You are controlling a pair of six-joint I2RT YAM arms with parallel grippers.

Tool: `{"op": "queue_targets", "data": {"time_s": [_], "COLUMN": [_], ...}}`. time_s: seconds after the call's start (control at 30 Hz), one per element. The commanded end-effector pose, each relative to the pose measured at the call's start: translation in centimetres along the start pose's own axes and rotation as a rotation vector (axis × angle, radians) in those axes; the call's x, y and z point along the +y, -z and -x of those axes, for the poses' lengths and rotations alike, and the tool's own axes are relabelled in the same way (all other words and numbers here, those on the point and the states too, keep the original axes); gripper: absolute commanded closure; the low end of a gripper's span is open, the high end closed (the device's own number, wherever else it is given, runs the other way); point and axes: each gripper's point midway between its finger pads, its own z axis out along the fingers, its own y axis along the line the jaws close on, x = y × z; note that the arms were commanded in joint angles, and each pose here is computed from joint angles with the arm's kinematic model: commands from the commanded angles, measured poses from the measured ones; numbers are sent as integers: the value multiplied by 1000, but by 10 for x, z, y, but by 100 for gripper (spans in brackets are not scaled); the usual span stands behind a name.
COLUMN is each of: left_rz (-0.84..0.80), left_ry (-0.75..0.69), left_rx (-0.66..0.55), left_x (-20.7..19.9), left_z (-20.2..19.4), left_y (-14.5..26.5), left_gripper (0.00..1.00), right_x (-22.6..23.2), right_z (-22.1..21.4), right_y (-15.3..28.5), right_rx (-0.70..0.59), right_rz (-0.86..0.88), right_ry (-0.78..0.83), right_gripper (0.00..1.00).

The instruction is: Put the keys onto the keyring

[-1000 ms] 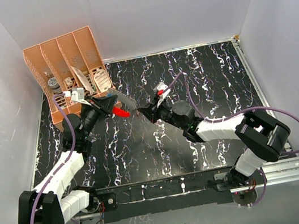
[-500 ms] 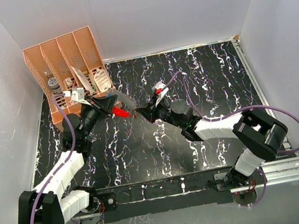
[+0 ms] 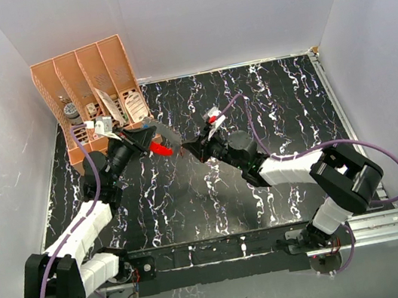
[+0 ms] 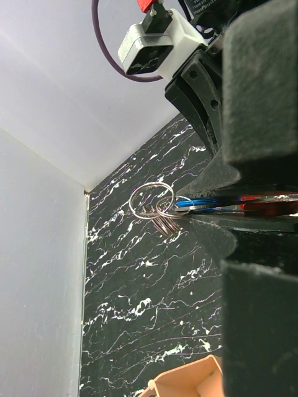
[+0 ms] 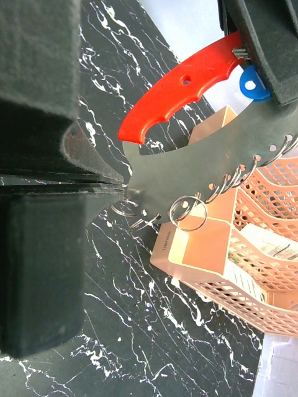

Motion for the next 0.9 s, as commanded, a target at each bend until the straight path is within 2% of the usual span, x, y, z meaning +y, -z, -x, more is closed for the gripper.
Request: {"op": "queue_targets", "data": {"time_s": [0.0,0.87], "left_rz": [-60,-67], "left_ry": [-43,-44], "left_rx": [-76,-78], "left_x": [-19,-20], "left_z": [31,32], "left_y": [-3,-4], "left_gripper": [100,100], "right_x": [2,-3], "right_z": [27,29], "right_y": [-10,-14], "right_rx": [-71,-67], "right_rz": [5,-7], "right_ry": [-7,-17], "right_gripper": [100,100]}}
